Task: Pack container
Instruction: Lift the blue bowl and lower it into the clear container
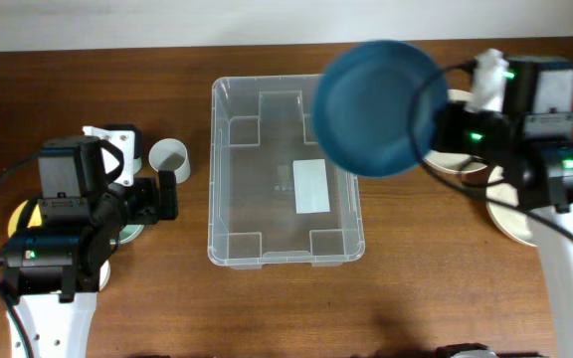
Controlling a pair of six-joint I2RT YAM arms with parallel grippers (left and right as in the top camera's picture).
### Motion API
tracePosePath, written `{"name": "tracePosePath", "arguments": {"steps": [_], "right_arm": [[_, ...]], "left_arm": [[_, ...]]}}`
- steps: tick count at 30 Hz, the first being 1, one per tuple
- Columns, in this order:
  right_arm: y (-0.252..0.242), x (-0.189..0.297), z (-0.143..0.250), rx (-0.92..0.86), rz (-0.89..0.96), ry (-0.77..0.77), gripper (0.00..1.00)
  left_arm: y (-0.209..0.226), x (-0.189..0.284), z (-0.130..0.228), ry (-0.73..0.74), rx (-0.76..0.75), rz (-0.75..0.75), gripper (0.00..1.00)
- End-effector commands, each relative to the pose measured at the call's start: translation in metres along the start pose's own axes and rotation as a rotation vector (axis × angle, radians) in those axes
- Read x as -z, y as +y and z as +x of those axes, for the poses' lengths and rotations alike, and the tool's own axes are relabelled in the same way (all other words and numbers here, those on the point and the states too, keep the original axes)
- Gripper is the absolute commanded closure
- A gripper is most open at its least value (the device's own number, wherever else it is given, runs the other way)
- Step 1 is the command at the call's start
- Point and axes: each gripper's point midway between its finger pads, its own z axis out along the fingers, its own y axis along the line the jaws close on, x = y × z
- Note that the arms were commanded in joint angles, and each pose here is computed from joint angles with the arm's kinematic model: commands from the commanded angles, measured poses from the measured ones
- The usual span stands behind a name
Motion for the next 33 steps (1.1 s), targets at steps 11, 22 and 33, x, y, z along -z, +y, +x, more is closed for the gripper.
{"name": "tracePosePath", "arguments": {"steps": [11, 22, 33], "right_arm": [[0.071, -0.164, 0.043, 0.134, -0.011, 0.286, 0.96], [0.075, -0.235, 0.057, 0.134, -0.034, 0.303, 0.96], [0.076, -0.238, 0.054, 0.135, -0.038, 0.289, 0.87]], "left_arm": [[0.000, 0.002, -0.005, -0.009, -0.017, 0.005, 0.00], [0.042, 0.003, -0.003, -0.006, 0.133, -0.123, 0.00], [0.098, 0.009, 0.005, -0.014, 0.313, -0.199, 0.00]]}}
